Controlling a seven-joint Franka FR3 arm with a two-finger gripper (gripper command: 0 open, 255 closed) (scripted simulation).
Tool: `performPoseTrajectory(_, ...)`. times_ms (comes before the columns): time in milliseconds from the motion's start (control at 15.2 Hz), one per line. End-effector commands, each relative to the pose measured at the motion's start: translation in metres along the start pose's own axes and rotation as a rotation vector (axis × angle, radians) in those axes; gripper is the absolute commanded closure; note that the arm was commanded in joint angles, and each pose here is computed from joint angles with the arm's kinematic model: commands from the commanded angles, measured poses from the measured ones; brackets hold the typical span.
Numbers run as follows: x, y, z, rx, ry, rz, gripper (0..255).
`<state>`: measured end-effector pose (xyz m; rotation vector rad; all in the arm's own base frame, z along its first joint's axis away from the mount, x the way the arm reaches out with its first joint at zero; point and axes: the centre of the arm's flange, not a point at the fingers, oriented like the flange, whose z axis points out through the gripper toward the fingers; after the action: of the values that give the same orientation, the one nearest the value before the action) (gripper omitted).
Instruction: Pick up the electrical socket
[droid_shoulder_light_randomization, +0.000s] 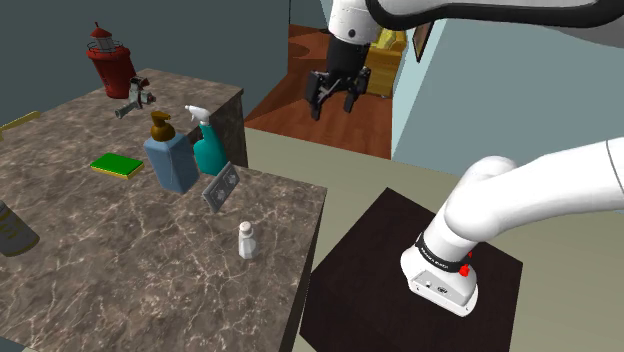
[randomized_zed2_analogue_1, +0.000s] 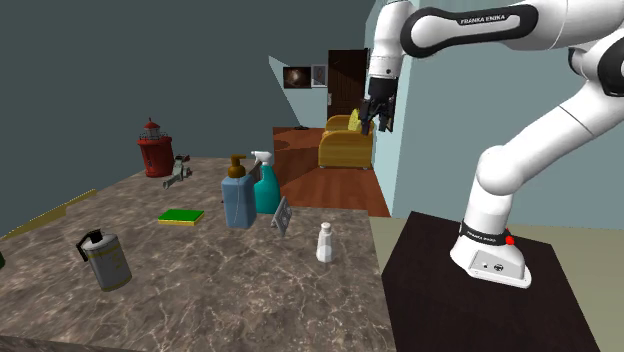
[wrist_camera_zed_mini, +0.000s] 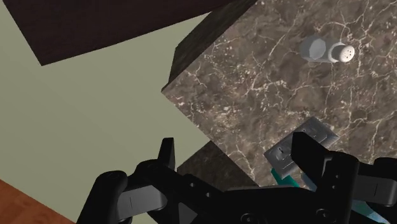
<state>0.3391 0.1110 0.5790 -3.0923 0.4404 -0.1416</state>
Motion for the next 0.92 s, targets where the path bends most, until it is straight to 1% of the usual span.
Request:
performPoseTrajectory(0, 0.005, -0.024, 0.013, -0.019, -0.006, 0.075, 0)
performPoseTrajectory(396, 0.027, -0.095, 0.058, -0.075, -0.026, 0.283, 0)
performPoseTrajectory(858, 0.069, -0.167, 0.117, -0.142, -0.049, 0.526, 0)
